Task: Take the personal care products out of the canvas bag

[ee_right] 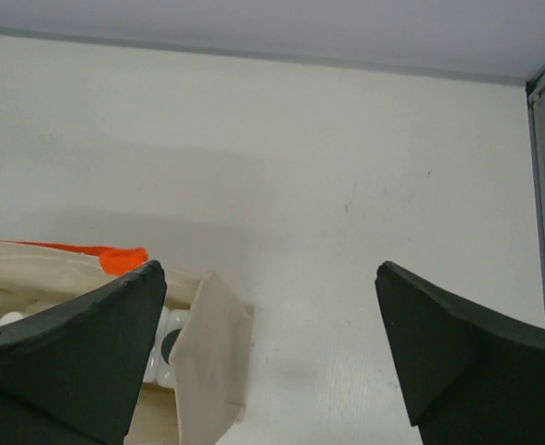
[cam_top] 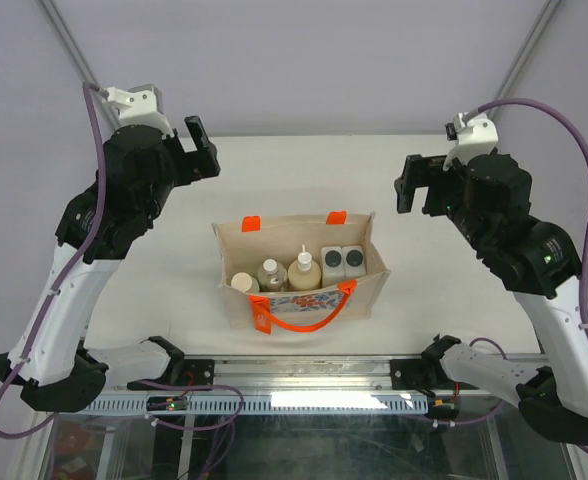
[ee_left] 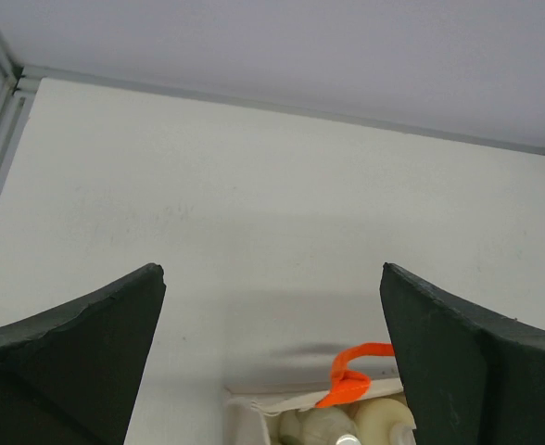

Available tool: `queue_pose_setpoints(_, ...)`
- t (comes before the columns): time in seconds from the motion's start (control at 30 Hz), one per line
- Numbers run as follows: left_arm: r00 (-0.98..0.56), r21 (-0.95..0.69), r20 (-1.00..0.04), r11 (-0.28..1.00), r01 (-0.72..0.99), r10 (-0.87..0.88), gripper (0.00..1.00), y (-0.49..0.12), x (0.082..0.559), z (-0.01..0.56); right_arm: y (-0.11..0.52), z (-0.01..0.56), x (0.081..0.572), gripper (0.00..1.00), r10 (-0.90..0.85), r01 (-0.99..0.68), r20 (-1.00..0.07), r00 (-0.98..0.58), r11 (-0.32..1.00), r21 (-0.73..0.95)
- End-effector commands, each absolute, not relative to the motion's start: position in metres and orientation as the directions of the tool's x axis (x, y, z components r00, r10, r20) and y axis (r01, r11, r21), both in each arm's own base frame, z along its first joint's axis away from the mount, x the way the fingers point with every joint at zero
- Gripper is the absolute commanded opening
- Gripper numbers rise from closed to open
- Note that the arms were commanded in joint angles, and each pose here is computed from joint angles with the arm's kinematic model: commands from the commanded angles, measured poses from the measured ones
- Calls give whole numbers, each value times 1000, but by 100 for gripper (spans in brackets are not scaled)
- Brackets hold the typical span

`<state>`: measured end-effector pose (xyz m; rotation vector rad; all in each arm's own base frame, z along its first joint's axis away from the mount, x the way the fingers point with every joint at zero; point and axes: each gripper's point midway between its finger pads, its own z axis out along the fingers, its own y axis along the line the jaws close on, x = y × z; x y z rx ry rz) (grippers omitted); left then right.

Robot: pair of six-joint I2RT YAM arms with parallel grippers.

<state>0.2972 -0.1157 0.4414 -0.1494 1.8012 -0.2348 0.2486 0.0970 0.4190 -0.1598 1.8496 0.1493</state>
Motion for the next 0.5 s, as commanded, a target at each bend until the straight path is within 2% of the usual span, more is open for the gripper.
queue_pose_setpoints(0.0, -250, -302, -920, 953, -40, -302, 99, -91, 301, 427, 95, 398, 238, 99, 8, -207, -943, -332, 975, 81)
queue_pose_setpoints(0.27, -295, -365, -864, 912, -190, -407, 99, -45, 304, 379, 89, 343, 225, 99, 46, -185, -876, -480, 971, 152)
queue_pose_setpoints(0.47, -277, -445, -831, 875, -191, -483, 99, -33, 297, 370, 86, 330, 220, 99, 140, -125, -840, -524, 963, 239)
